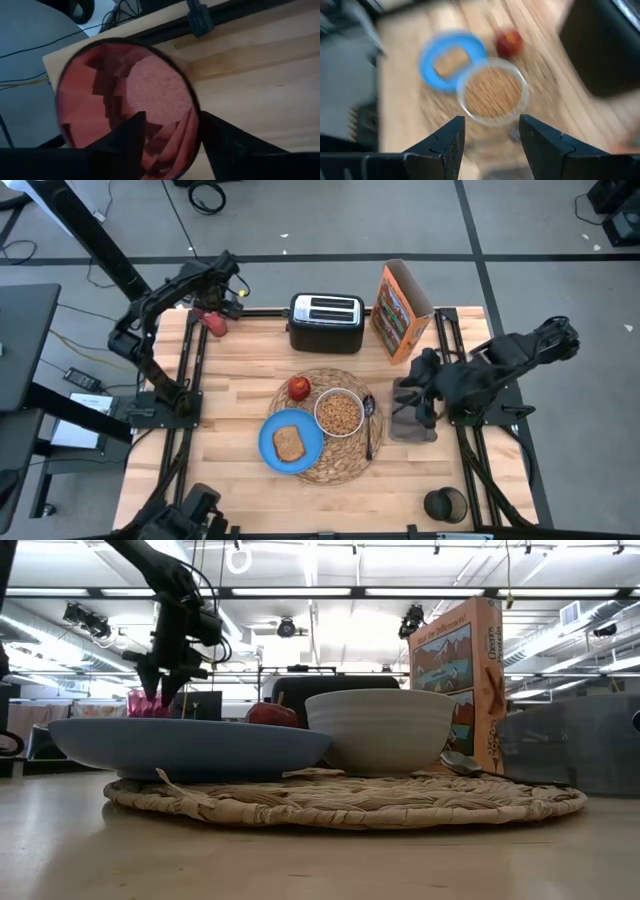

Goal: Arrange a breakfast setting
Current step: Move the glass on the top right of the table mat

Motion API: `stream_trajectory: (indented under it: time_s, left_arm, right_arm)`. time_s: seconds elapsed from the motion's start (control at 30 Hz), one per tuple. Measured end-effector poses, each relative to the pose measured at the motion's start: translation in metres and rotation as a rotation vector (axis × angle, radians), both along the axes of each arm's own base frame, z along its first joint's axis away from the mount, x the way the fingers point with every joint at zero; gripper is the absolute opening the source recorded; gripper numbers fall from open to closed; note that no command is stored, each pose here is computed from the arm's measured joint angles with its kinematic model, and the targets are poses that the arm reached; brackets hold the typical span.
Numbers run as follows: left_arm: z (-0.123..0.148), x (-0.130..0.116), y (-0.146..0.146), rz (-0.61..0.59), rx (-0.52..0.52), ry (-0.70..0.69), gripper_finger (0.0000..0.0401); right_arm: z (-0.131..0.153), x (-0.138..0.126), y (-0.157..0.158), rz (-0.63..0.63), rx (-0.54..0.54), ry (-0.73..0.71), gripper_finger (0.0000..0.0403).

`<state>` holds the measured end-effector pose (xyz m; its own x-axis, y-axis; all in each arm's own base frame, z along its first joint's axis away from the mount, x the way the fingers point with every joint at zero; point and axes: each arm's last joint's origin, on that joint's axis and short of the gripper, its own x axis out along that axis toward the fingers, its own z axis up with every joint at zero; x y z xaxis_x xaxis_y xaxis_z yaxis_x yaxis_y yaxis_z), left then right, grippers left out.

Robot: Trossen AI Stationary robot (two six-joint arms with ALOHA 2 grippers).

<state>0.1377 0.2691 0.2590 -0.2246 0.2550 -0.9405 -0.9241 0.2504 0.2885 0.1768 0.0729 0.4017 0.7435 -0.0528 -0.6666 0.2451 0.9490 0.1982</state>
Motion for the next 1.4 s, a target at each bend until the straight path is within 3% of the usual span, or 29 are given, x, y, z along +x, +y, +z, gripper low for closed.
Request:
stream_trajectory:
  time_s: [0.1, 0.3, 0.53, 0.9, 1.1, 1.4]
  left_arm:
    - [-0.003, 0.001, 0.001, -0.018, -0.017, 0.002, 0.0155]
    - [-0.003, 0.001, 0.001, -0.031, -0.021, 0.004, 0.0089]
    - [-0.003, 0.008, -0.003, -0.080, -0.038, -0.004, 0.0017]
    - [-0.003, 0.027, -0.021, -0.155, -0.074, 0.043, 0.0014]
    - [0.004, 0.032, -0.036, -0.200, -0.098, 0.063, 0.0014]
    - [0.026, 0.040, -0.071, -0.281, -0.083, 0.053, 0.0014]
  right_arm:
    - [-0.015, 0.001, -0.001, -0.023, -0.043, 0.140, 0.0193]
    - [-0.039, -0.001, -0.001, -0.026, -0.030, 0.218, 0.0193]
    - [-0.100, 0.000, -0.006, -0.068, -0.070, 0.386, 0.0193]
    - [-0.166, 0.050, -0.049, 0.095, -0.165, 0.484, 0.0193]
    - [-0.189, 0.063, -0.065, 0.189, -0.113, 0.551, 0.0193]
    - [-0.206, 0.060, -0.065, 0.235, -0.038, 0.684, 0.0193]
